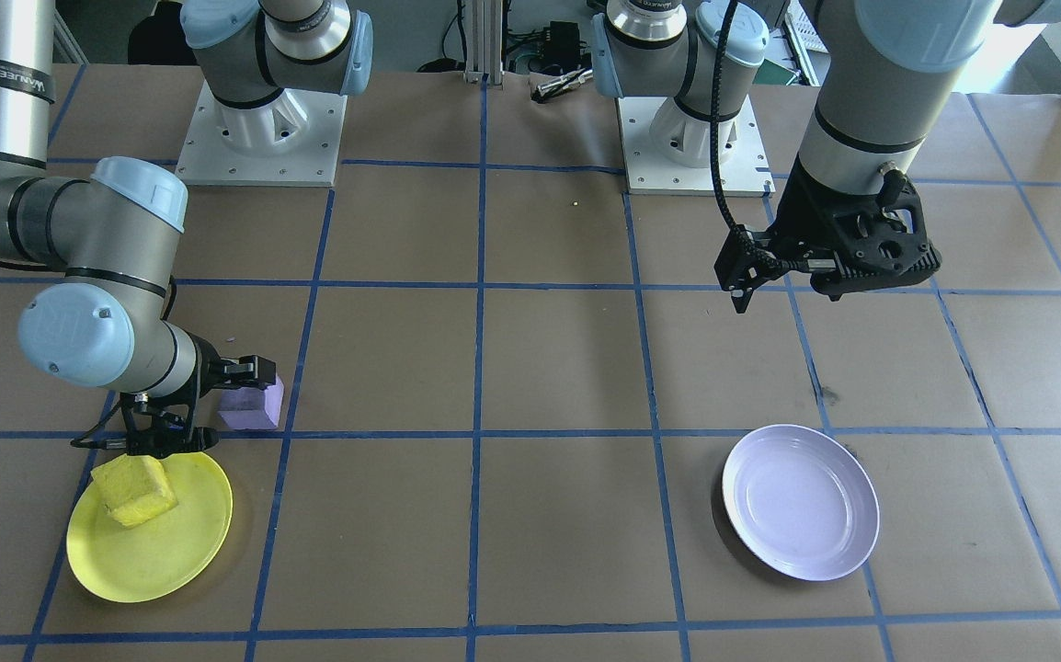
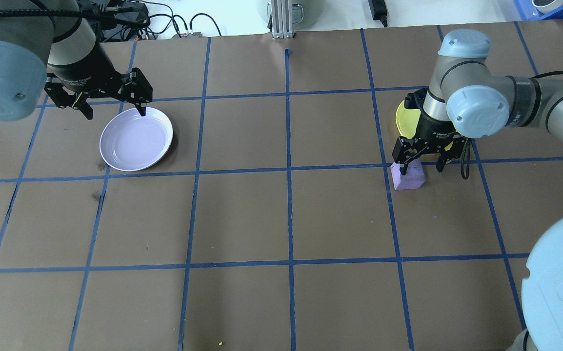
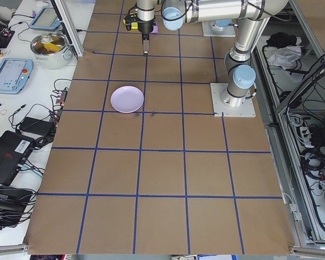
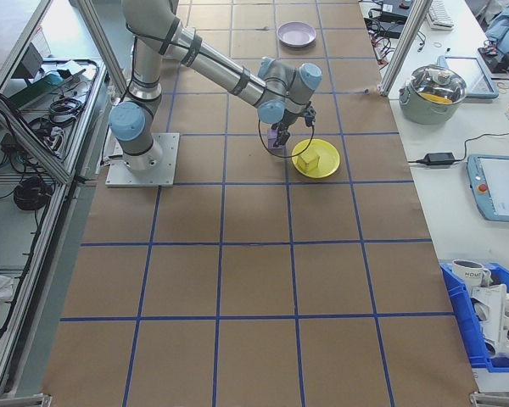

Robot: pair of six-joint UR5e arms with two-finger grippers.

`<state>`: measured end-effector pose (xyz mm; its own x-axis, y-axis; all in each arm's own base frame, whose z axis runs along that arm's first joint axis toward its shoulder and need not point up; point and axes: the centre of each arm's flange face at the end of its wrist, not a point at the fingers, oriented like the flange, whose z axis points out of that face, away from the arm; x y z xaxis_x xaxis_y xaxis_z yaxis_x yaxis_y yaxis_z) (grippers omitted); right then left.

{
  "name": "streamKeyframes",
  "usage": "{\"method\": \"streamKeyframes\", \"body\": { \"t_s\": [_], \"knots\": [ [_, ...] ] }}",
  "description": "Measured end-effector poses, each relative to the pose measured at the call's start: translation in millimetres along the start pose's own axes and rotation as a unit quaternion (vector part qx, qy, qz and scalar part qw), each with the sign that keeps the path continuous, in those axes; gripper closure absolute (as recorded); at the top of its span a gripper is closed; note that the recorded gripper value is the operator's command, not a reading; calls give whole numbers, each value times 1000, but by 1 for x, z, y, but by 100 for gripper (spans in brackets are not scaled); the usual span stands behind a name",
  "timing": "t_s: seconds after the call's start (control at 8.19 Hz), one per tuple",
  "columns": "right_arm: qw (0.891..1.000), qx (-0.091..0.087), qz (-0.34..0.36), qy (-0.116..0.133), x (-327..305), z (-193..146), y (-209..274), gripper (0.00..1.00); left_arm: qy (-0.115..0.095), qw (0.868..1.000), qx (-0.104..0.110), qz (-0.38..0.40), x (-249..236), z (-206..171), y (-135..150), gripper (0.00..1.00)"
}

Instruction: Sort blocks by color into plates

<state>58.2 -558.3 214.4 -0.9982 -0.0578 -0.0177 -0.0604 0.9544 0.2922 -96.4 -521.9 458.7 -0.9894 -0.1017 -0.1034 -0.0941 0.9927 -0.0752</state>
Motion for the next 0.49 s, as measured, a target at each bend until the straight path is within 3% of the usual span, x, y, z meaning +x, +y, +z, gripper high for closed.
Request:
{"method": "streamKeyframes", "body": {
  "t_s": [0.37,0.49],
  "knots": [
    [1000,19,0,0,-2,-15,2,11,0,1000,-1,0,0,0,0,0],
    [1000,20,3,-7,-7,-15,3,21,-1,1000,-1,-1,0,0,0,0]
  ]
}}
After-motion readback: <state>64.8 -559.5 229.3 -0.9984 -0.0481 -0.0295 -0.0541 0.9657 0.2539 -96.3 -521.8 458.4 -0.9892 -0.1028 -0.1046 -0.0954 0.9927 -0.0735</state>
